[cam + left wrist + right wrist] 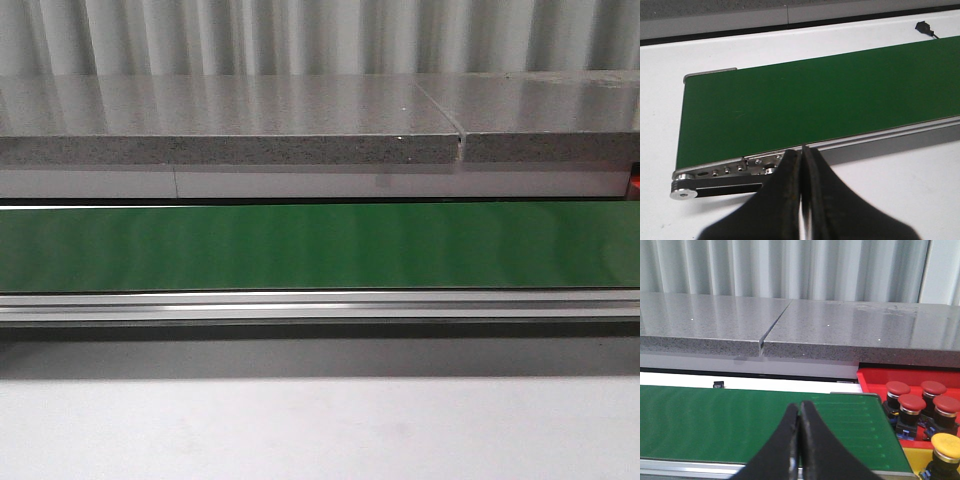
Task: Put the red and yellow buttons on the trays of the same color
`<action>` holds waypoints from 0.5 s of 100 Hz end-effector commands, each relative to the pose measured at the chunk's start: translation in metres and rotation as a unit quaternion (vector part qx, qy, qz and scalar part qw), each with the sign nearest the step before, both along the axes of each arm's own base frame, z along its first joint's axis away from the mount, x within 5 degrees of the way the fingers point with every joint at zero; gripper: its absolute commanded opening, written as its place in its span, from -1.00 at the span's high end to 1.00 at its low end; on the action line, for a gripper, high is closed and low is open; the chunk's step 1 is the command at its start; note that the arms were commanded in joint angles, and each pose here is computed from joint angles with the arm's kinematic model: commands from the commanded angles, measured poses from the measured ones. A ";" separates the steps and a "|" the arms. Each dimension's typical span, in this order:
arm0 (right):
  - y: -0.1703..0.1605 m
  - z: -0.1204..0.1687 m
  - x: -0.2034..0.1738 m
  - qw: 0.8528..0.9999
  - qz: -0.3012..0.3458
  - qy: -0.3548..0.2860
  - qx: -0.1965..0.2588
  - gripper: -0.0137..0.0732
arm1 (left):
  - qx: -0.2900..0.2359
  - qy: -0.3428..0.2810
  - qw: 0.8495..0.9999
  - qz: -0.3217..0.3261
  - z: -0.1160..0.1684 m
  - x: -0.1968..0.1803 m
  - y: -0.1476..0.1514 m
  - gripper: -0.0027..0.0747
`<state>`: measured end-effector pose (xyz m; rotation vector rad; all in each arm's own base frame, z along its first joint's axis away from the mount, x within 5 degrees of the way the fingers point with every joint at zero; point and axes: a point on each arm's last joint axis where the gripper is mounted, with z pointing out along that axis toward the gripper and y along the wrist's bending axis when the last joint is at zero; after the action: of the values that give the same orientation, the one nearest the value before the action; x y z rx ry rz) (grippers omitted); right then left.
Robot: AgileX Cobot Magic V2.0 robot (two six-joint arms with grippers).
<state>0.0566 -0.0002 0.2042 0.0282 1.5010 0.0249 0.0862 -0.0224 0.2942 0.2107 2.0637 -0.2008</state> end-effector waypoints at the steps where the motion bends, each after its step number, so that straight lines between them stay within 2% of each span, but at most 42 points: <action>1: 0.000 0.011 -0.003 0.998 -0.001 -0.056 -0.008 0.84 | -0.009 -0.069 0.998 0.012 0.018 0.000 0.002 0.98; 23: 0.000 0.011 -0.003 0.998 -0.001 -0.056 -0.008 0.84 | -0.009 -0.174 0.983 0.065 0.014 -0.001 0.012 0.98; 50: 0.000 0.011 -0.003 0.998 -0.001 -0.056 -0.008 0.84 | -0.001 -0.238 0.968 0.078 -0.027 -0.013 0.016 0.98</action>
<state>0.0566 -0.0002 0.2042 0.0282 1.5010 0.0249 0.0758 -0.0079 0.2635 0.0990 1.7416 -0.0612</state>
